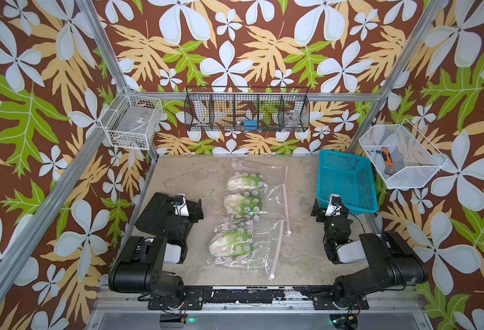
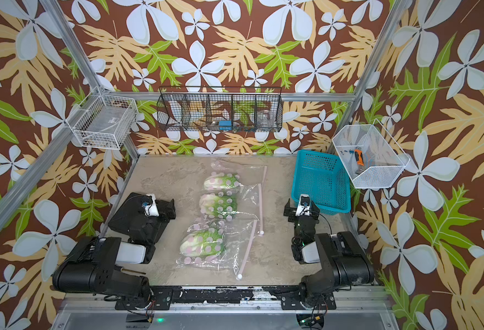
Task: Open the zip-top bag and take out the chinese cabbages
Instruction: Move the basket to the center of the board.
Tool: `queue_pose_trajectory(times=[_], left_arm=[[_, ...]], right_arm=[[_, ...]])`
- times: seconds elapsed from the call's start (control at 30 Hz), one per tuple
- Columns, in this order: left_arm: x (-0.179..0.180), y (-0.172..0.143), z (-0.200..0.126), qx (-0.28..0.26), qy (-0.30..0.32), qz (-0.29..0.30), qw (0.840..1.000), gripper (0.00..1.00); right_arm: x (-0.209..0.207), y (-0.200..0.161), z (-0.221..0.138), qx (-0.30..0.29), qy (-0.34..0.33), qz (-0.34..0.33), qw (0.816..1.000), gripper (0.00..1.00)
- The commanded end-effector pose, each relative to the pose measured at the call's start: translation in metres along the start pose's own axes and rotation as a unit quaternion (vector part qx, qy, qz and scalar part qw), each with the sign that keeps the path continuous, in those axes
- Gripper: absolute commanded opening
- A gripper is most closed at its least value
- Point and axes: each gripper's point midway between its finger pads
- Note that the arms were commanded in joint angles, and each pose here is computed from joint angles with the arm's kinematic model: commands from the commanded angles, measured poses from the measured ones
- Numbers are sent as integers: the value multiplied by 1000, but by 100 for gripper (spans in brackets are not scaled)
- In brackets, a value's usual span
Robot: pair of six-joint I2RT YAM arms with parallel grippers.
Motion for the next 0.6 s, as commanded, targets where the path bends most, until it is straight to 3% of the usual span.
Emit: queue_pose_trajectory(times=[0.0, 0.57], left_arm=[[-1, 5, 0, -9, -4, 6, 1000, 100], [1, 5, 1, -9, 4, 1, 1000, 100]], right_arm=[[1, 4, 1, -7, 2, 4, 1000, 100], [0, 3, 3, -4, 14, 11, 1000, 100]])
Point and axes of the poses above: each gripper's point midway between its finger pads, its own z axis out along the fingers, its own x axis along the line the jaws close on, y = z × x, and after that the axes turned 4 degrees about -z, right-handed
